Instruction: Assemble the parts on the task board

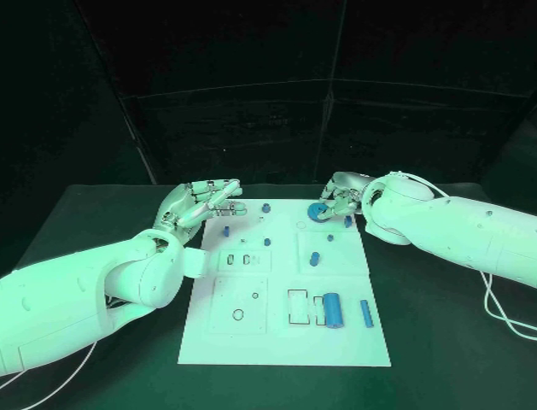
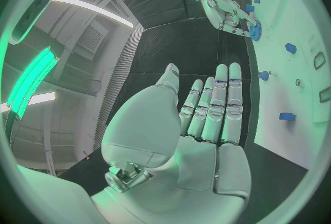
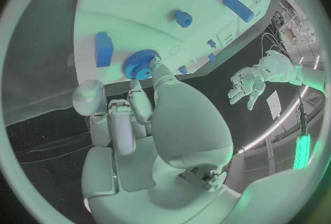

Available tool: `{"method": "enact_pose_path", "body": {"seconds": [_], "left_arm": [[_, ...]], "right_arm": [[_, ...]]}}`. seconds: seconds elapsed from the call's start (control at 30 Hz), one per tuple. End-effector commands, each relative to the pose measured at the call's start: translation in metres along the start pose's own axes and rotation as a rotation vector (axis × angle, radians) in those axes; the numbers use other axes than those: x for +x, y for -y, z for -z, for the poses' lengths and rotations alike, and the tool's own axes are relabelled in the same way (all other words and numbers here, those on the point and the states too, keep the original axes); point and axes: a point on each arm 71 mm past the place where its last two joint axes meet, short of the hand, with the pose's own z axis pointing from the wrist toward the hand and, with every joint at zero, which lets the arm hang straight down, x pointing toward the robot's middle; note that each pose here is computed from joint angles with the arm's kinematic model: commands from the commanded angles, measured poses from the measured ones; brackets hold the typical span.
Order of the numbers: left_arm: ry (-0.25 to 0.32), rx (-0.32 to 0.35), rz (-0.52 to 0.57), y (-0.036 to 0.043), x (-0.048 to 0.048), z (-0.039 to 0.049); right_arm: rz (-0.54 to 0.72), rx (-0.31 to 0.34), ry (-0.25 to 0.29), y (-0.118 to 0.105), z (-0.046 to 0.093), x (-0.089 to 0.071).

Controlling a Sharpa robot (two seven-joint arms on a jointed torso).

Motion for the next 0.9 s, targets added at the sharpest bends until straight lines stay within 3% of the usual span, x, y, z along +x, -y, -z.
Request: {"method": "enact_pose_path", "body": {"seconds": [0.03, 0.33, 0.73, 0.9], "left_arm": [[-0.017, 0.008, 0.003, 0.0013, 0.0019, -0.0006], [-0.018, 0.005, 0.004, 0.001, 0.0022, -0.0007], [-0.017, 0.001, 0.004, 0.0008, 0.002, -0.0007], [-0.017, -0.001, 0.004, 0.0007, 0.0018, -0.0006]], "right_arm": [[0.049, -0.005, -0.002, -0.002, 0.0, 0.0], [0.132, -0.024, 0.035, -0.009, -0.001, -0.001], [0.154, -0.058, 0.162, -0.017, 0.001, -0.008], [0.147, -0.096, 0.183, -0.028, 0.005, -0.007]]}}
